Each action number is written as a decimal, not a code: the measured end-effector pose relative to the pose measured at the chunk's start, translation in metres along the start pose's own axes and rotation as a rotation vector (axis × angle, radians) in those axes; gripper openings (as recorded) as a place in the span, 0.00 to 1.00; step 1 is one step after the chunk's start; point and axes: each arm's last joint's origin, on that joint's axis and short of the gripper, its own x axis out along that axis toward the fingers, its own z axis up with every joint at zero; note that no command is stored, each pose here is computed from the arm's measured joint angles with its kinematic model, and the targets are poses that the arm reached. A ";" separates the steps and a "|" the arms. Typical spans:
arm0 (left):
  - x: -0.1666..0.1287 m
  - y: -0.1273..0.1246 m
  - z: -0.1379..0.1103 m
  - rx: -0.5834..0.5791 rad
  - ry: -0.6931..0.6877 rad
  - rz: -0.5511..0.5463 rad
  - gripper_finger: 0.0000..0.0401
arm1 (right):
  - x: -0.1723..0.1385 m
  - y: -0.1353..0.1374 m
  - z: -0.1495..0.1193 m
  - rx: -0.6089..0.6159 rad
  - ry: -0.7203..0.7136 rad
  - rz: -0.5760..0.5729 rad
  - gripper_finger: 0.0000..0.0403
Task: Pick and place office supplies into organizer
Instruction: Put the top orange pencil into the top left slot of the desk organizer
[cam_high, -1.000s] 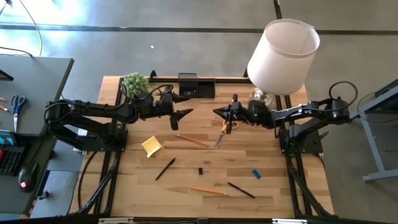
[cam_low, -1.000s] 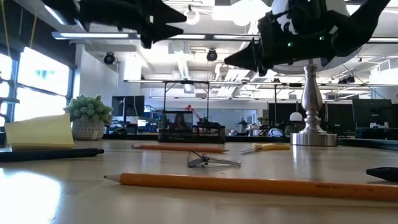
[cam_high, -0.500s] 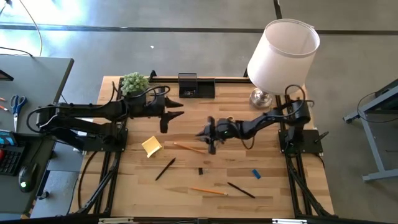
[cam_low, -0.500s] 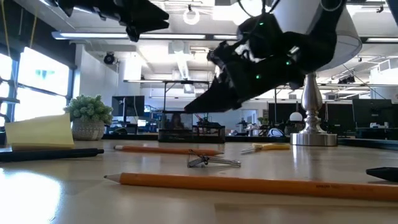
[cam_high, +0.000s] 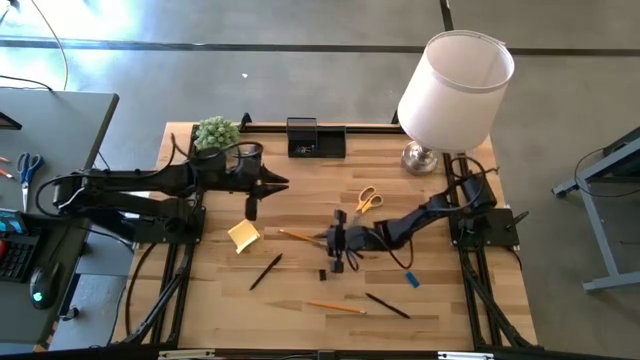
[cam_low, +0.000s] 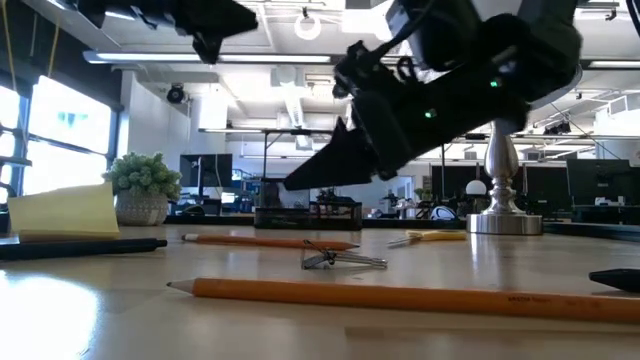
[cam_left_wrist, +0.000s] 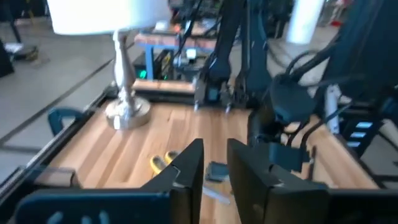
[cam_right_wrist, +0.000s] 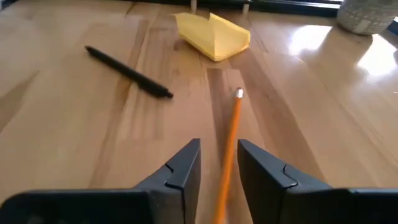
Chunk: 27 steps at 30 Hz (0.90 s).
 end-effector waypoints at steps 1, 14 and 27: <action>-0.003 -0.001 0.002 0.002 -0.010 -0.009 0.13 | -0.002 0.003 -0.003 0.006 -0.002 -0.008 0.23; -0.019 -0.004 0.013 0.109 -0.087 -0.037 0.07 | -0.004 0.011 -0.040 0.102 0.005 -0.027 0.19; -0.020 -0.004 0.022 0.144 -0.182 -0.010 0.06 | 0.007 0.019 -0.055 0.166 0.022 -0.084 0.19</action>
